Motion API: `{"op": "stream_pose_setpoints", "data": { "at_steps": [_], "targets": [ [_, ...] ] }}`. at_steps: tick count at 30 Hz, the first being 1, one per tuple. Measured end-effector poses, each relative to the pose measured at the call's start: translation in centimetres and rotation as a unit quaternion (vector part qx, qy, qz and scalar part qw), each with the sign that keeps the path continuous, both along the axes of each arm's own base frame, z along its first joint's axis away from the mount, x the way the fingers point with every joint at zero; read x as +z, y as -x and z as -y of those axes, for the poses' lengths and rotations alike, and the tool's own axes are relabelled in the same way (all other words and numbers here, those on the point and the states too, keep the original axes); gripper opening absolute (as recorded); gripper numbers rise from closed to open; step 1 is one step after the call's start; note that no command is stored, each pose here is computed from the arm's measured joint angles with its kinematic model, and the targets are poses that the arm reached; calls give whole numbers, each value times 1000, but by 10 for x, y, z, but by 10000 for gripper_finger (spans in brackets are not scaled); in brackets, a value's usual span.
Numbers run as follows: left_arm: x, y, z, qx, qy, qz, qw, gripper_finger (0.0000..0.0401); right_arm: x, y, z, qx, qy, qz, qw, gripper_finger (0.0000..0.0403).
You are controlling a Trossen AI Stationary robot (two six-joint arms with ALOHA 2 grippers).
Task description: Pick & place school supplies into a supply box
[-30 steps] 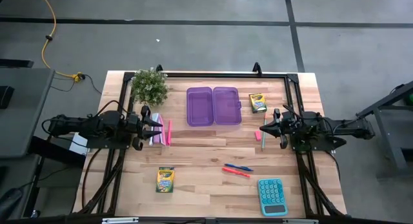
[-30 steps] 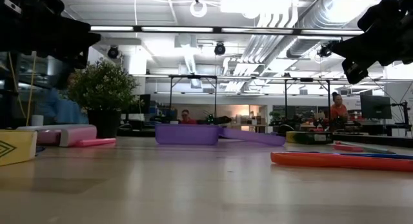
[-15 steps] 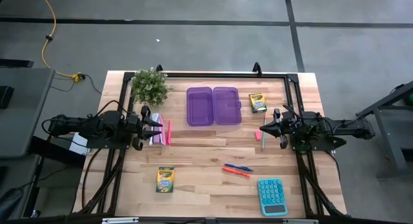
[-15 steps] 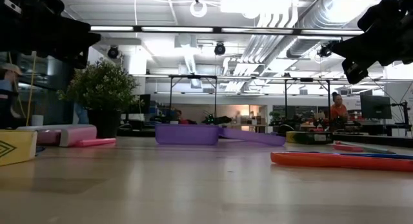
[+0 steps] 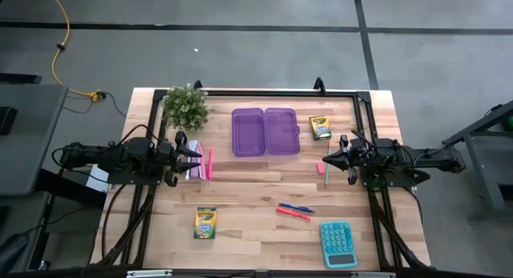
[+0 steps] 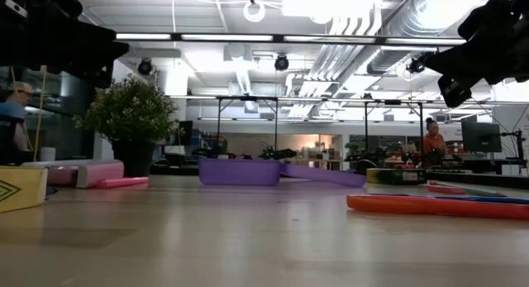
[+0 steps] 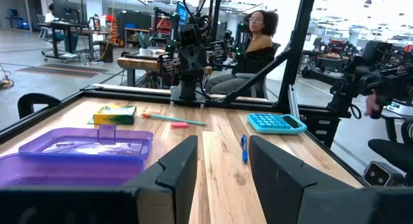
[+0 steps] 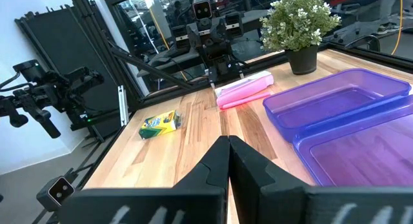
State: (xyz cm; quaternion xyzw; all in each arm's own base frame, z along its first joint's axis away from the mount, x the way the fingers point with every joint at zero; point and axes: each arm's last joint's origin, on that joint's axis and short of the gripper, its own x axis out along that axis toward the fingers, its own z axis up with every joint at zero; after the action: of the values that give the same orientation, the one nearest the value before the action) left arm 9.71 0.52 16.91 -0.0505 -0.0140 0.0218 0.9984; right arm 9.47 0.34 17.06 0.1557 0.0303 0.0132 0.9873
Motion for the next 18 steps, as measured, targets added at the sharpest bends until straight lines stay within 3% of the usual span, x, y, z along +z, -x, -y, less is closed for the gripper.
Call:
{"op": "stream_pose_setpoints", "data": {
  "at_steps": [7,11,13,18],
  "targets": [
    [0,0,0,0,0,0,1000,131,6,0,0,-8,-40,32,999,0],
    [0,0,0,0,0,0,1000,131,23,2,3,-47,-84,123,988,0],
    [0,0,0,0,0,0,1000,131,35,5,4,-57,-79,186,978,0],
    [0,0,0,0,0,0,1000,131,59,17,5,-75,-9,317,945,0]
  ]
}}
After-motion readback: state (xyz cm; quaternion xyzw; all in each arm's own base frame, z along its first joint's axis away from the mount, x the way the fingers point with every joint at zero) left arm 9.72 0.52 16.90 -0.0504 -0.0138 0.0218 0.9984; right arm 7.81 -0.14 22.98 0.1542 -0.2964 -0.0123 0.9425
